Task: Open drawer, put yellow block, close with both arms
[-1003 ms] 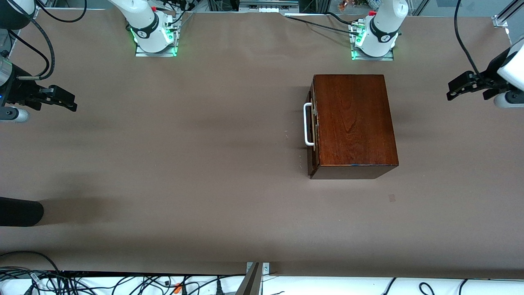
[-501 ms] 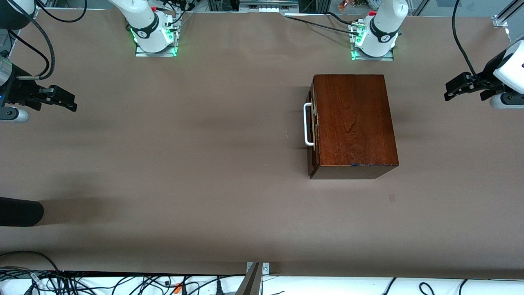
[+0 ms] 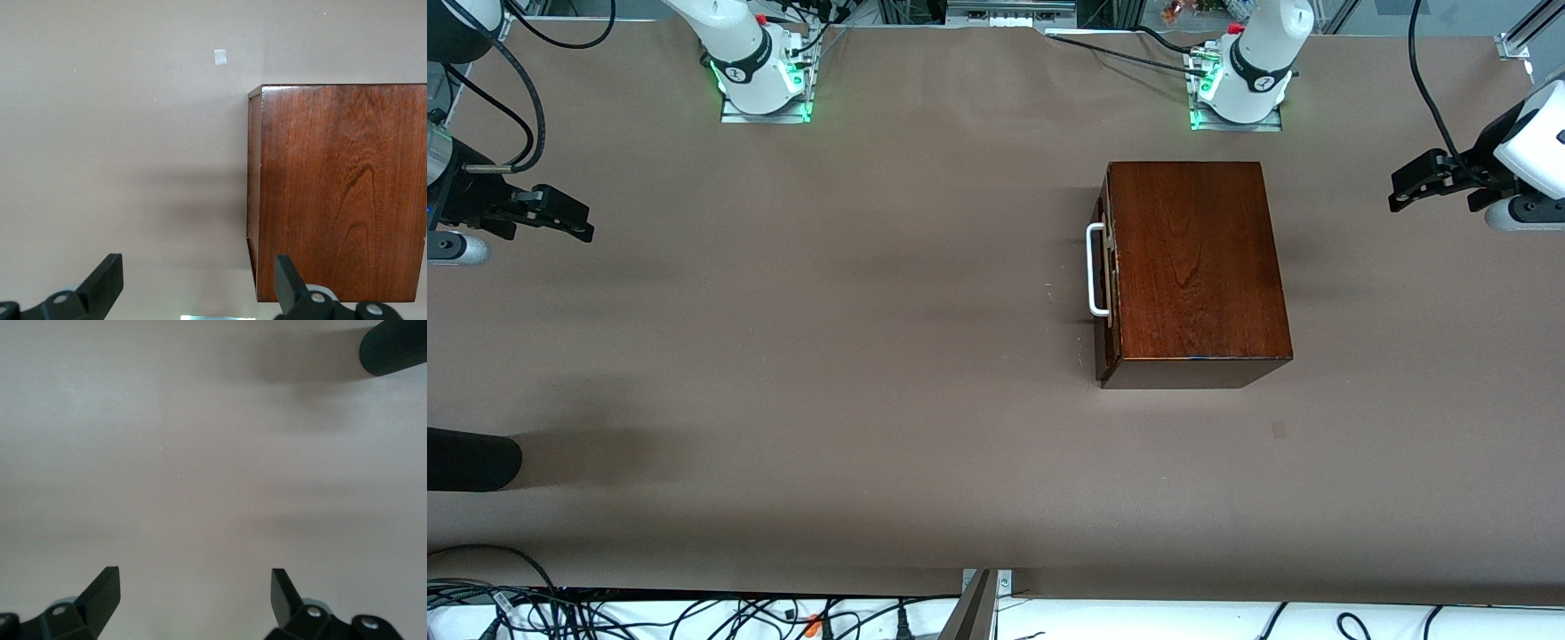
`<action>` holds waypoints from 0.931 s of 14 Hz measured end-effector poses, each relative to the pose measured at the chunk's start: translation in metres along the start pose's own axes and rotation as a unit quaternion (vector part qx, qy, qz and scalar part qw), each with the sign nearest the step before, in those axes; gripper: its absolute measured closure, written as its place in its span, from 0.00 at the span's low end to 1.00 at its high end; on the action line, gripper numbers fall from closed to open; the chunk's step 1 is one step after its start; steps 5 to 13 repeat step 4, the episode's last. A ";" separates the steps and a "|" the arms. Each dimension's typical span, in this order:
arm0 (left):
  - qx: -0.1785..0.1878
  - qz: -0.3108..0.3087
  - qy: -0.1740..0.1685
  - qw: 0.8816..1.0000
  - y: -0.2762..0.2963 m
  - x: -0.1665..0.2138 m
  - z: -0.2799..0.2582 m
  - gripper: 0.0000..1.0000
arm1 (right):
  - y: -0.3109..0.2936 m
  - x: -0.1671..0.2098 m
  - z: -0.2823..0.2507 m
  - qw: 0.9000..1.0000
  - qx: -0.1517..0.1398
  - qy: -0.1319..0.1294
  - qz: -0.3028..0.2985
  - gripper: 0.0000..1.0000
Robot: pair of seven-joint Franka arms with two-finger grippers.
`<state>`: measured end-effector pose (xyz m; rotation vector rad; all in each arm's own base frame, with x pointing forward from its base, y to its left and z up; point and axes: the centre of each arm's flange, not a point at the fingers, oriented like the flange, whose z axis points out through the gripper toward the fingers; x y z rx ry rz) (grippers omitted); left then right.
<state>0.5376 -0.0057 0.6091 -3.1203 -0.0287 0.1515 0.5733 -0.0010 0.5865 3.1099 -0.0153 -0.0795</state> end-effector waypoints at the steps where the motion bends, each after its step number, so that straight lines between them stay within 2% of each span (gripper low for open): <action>1: 0.000 0.001 0.000 1.000 0.001 0.000 0.000 0.00 | 0.000 0.000 0.000 1.000 0.000 0.000 0.000 0.00; 13: 0.000 0.003 -0.001 1.000 0.003 0.001 0.000 0.00 | 0.000 0.000 0.000 1.000 0.000 0.000 0.000 0.00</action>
